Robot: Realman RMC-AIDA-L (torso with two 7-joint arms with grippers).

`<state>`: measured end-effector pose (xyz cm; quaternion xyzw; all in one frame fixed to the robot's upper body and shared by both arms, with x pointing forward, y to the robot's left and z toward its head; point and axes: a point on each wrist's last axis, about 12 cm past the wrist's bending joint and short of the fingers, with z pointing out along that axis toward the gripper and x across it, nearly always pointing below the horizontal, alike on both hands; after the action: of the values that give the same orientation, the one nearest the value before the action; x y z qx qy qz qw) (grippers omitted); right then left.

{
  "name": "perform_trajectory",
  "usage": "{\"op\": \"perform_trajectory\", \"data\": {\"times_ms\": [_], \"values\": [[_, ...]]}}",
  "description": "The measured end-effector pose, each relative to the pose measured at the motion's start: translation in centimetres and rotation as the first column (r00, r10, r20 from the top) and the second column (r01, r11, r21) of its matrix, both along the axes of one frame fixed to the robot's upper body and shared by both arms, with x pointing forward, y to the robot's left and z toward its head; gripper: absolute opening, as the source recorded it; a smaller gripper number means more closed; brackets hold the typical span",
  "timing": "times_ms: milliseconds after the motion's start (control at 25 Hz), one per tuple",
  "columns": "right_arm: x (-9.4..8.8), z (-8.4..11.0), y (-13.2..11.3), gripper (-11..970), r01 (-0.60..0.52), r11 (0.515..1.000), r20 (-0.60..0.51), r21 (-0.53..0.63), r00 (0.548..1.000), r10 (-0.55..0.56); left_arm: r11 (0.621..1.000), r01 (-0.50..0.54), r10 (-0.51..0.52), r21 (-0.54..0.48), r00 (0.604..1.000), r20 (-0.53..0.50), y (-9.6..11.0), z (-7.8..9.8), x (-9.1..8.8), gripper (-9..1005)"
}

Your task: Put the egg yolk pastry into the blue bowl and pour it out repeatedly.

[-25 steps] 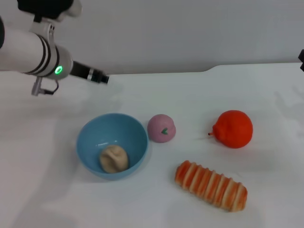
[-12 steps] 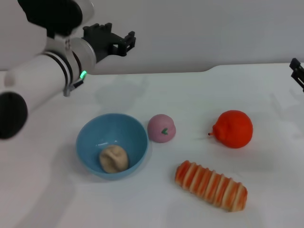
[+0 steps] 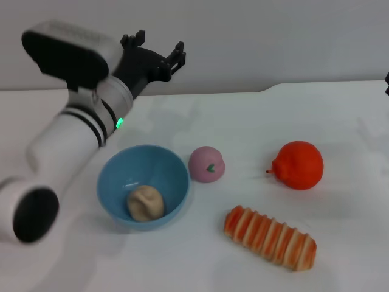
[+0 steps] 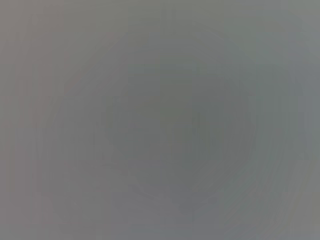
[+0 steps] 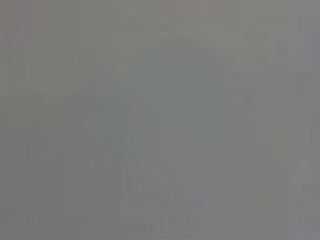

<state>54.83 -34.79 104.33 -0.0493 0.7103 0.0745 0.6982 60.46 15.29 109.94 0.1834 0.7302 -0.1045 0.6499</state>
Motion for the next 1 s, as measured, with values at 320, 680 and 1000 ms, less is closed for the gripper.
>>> {"op": "perform_trajectory", "data": {"times_ms": [320,680,1000], "values": [[-0.8,0.1,0.3,727,0.052,0.996,0.079,0.077,0.995,-0.058,0.999,0.028,-0.029,0.014,0.997,0.074,-0.5,-1.4,-1.5,764],[-2.3,-1.1,0.5,727,0.265,0.964,0.132,0.019,0.955,-0.265,0.990,-0.030,0.039,-0.140,0.997,0.059,1.7,-3.1,-2.3,774],[-2.6,-1.1,0.8,727,0.260,0.965,0.150,0.024,0.954,-0.260,0.991,-0.008,0.015,-0.130,0.998,0.053,1.3,-3.5,-2.7,774]]}}
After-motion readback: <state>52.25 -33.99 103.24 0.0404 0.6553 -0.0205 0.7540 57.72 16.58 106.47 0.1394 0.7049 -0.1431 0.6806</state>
